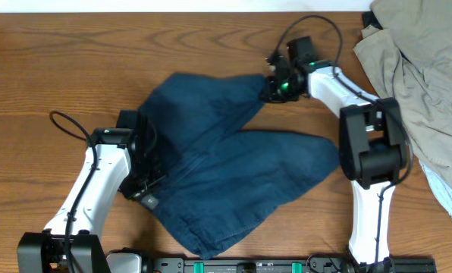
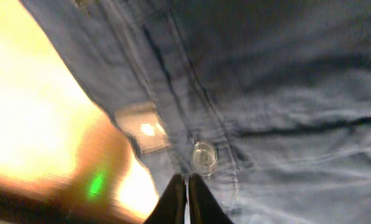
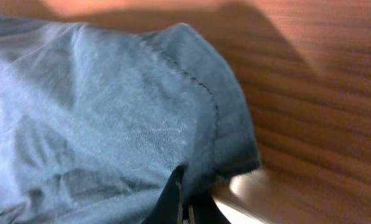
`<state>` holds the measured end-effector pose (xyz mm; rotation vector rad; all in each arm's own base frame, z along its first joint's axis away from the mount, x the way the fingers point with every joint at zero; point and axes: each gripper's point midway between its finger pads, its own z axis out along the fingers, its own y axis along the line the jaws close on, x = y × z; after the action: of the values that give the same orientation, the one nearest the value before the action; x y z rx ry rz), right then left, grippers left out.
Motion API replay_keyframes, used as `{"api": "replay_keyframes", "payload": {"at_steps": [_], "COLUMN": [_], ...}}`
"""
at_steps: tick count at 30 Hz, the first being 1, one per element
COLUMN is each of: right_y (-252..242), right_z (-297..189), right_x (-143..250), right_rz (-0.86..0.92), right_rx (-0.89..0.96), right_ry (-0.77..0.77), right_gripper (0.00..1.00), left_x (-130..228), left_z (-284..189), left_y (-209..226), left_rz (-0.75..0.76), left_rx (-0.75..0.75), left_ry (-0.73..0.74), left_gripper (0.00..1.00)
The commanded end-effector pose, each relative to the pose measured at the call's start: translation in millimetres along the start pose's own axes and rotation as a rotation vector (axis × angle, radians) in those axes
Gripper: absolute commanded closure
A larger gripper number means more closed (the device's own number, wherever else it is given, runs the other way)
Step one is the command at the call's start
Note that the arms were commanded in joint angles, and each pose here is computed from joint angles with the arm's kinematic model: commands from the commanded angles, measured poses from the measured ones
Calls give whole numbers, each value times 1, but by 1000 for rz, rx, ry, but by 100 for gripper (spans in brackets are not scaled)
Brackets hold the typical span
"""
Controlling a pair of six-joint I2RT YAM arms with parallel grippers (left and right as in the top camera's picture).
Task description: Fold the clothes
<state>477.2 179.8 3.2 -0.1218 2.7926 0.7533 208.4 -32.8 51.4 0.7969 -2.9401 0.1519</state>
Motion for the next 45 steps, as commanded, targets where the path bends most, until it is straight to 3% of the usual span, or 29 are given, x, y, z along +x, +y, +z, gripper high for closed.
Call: {"api": "replay_keyframes", "payload": {"at_steps": [1,7,14,15,16,17,18,19,21,30,35,38,45], "right_y": [-68,-109,-129,-133,-136,-139,-141,-144,-144,-136,-133,-134,-131], "right_z": [-88,-176,-183,-183,-182,-182,-183,-185,-188,-205,-201,-196,-183], "right_x": [-46,-33,44,55,64,71,75,79,84,121,148,164,197], "right_rz": [156,304,414,422,424,425,425,427,417,472,489,505,539], "right_rx": [275,357,449,483,511,536,561,584,590,547,535,533,501], "right_ry": [-213,-257,11,46,73,96,111,125,144,287,387,433,516], "right_gripper": [99,99,93,88,75,49,30,28,28,28,27,25,25], "left_x": [-8,-42,-42,-39,-35,-32,-28,-24,-17,25,58,74,103], "left_z": [2,-15,-13,-10,-7,-5,-4,-3,-1,10,11,16,38], "left_y": [-19,-81,-107,-110,-113,-116,-119,-122,-124,-99,-102,-103,-107], "left_rz": [91,196,220,233,249,269,296,318,340,310,347,383,381], "left_rx": [98,374,411,408,405,403,406,408,402,321,329,308,280], "left_ry": [-17,-164,-186,-178,-168,-161,-156,-149,-134,61,171,199,233], "left_gripper": [94,94,94,94,94,92,86,83,76,68,41,30,28]}}
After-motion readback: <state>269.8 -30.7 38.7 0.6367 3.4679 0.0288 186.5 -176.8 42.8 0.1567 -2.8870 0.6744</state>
